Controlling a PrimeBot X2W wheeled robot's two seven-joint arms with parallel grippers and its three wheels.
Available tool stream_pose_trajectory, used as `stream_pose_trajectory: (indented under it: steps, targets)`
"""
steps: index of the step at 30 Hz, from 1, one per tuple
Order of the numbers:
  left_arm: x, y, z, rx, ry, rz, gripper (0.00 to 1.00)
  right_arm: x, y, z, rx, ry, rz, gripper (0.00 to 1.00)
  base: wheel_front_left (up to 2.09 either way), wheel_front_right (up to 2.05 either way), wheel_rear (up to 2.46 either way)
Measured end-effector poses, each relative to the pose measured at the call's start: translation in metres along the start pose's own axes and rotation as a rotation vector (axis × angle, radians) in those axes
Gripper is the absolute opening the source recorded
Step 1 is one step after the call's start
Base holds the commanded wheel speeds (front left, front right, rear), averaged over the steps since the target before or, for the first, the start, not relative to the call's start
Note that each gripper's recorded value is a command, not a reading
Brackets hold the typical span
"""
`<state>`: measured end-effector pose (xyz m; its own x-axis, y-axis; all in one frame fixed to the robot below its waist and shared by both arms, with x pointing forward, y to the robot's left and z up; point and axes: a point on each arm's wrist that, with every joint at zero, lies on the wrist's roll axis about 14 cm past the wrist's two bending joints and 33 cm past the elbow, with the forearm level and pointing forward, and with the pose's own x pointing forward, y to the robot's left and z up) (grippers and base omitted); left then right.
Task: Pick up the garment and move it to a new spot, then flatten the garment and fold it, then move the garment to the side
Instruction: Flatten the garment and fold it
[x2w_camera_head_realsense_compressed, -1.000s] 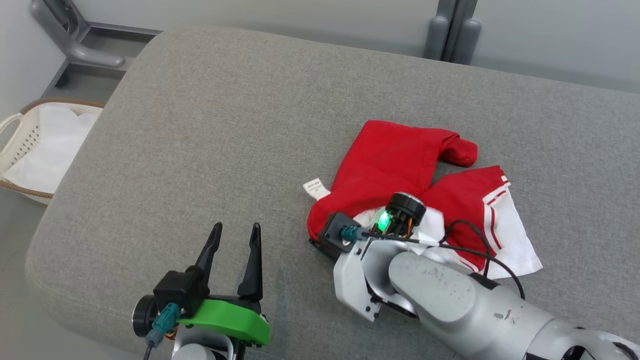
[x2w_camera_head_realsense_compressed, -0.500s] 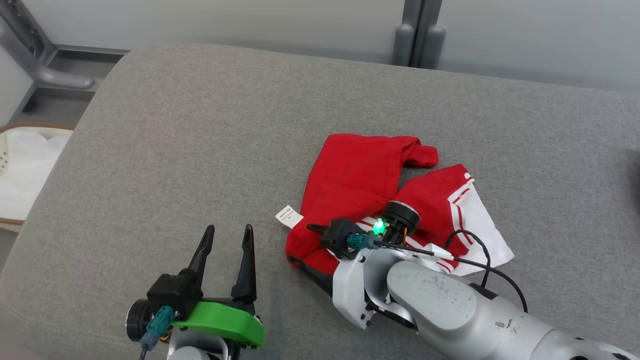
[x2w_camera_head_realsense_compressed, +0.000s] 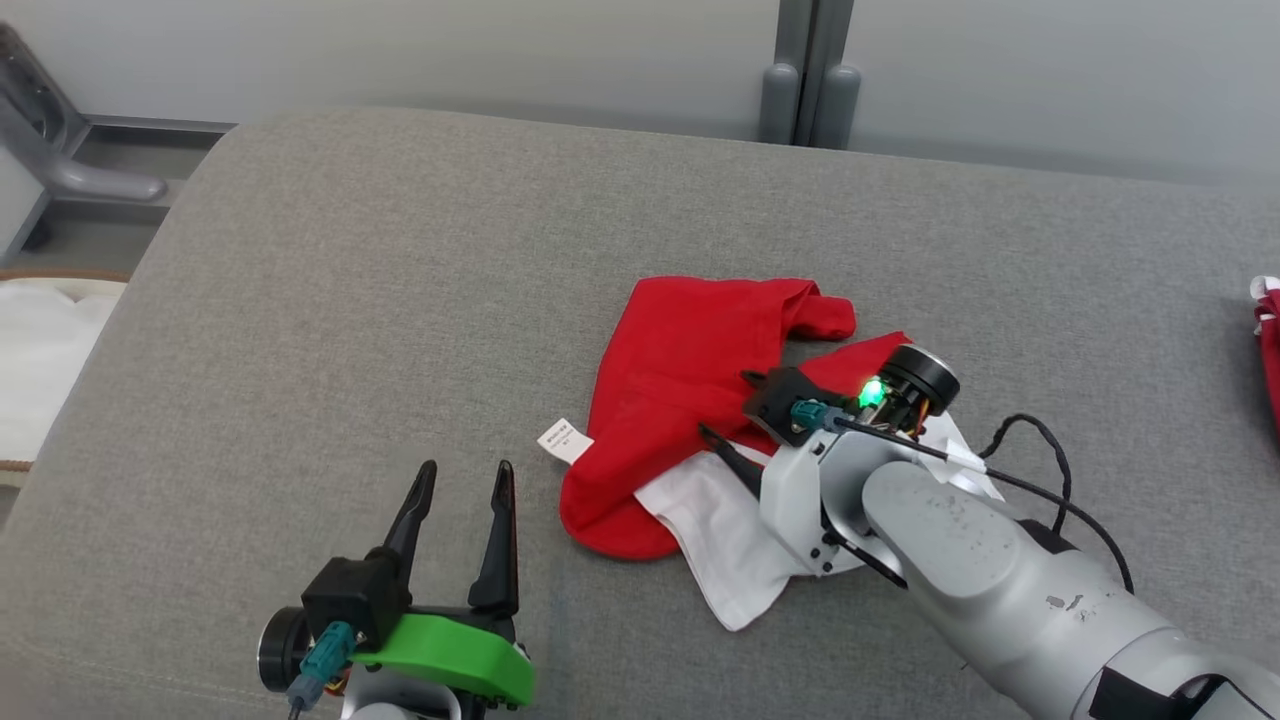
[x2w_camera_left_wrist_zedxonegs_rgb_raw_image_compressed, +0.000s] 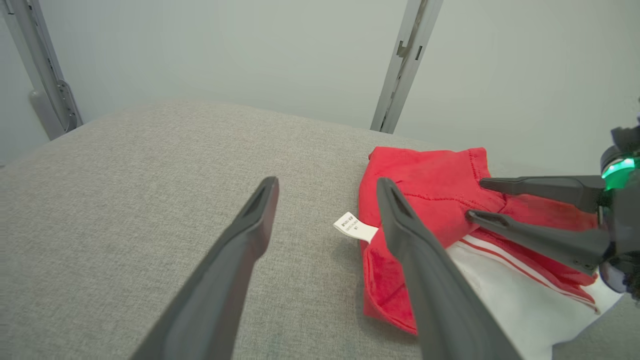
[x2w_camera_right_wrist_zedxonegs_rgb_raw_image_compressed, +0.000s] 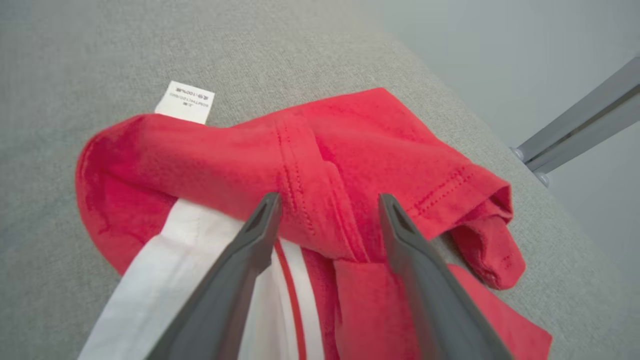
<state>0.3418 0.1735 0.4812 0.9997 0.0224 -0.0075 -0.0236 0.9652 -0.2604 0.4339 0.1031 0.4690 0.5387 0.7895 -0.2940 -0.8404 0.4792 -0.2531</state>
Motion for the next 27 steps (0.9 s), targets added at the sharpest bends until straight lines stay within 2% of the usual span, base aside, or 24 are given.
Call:
stream_pose_trajectory:
  steps: [5,6,7,9,20,27]
  targets:
    - [-0.005,0.01,0.001,0.003,-0.002,0.034,1.0,0.006,0.006,-0.019,-0.01,0.08,0.024,1.0,0.0,0.0,0.0]
    - [-0.006,0.011,0.001,0.003,-0.003,0.039,1.0,0.007,0.008,-0.021,-0.013,0.088,0.032,0.85,0.0,0.0,0.0]
    - [-0.007,0.014,0.002,0.003,-0.004,0.047,1.0,0.009,0.011,-0.023,-0.013,0.093,0.041,0.46,0.0,0.0,0.0]
    - [-0.009,0.017,0.002,0.003,-0.005,0.059,1.0,0.013,0.014,-0.022,-0.016,0.094,0.053,0.0,0.0,0.0,0.0]
    - [-0.02,0.034,0.005,-0.007,-0.01,0.131,1.0,0.047,0.006,0.034,-0.141,-0.045,0.088,0.0,0.0,0.0,0.0]
    - [-0.028,0.048,0.014,-0.006,-0.034,0.187,1.0,0.066,0.04,0.063,-0.327,-0.126,0.214,0.0,0.0,0.0,0.0]
